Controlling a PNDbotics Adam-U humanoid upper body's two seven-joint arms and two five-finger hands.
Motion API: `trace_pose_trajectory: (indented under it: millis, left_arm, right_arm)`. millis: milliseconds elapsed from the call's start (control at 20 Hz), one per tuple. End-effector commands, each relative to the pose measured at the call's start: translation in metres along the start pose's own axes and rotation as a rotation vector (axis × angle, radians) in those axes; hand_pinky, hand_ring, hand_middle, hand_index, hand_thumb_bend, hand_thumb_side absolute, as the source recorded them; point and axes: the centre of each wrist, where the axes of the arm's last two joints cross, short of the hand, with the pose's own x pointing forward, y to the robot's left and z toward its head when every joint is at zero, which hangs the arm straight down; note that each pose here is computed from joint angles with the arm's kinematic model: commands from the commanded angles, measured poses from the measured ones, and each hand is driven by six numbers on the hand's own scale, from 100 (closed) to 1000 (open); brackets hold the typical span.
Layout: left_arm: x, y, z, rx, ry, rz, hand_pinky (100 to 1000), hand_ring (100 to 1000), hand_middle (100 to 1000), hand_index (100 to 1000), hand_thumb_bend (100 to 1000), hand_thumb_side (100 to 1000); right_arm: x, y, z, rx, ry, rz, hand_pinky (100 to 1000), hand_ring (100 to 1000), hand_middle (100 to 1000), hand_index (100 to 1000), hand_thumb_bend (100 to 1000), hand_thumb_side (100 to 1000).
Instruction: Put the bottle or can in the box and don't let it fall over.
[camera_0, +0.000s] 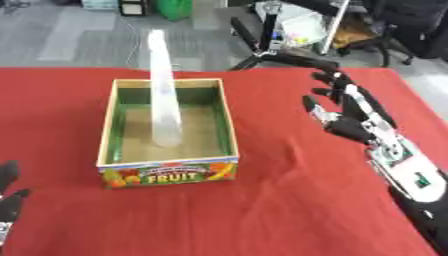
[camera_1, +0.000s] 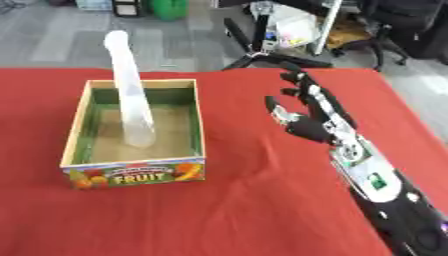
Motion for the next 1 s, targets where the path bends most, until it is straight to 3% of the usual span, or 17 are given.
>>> trace_pose_trajectory:
  millis: [50, 250, 400, 1000]
  left_arm:
    - [0.004, 0.005, -0.001, 0.008, -0.015, -0.019, 875, 1000, 946, 895, 534, 743]
    - [0.003, 0.006, -0.001, 0.014, -0.014, -0.016, 875, 1000, 946, 895, 536, 742]
    - [0.003, 0.005, 0.000, 0.012, -0.015, -0.014, 875, 1000, 945, 895, 536, 741]
    - [0.000, 0.002, 0.001, 0.005, -0.006, -0.008, 875, 1000, 945, 895, 534, 739]
  right_arm:
    - [0.004, -0.002, 0.009, -0.162, -0.042, -0.016, 857, 954, 1000, 991, 213, 392]
    - [-0.009, 0.015, 0.035, -0.337, -0.021, -0.062, 843, 935, 1000, 976, 169, 385]
    - [-0.013, 0.026, 0.044, -0.398, -0.019, -0.080, 840, 923, 1000, 974, 160, 386]
    - [-0.018, 0.057, 0.060, -0.417, 0.015, -0.132, 833, 886, 999, 967, 133, 401]
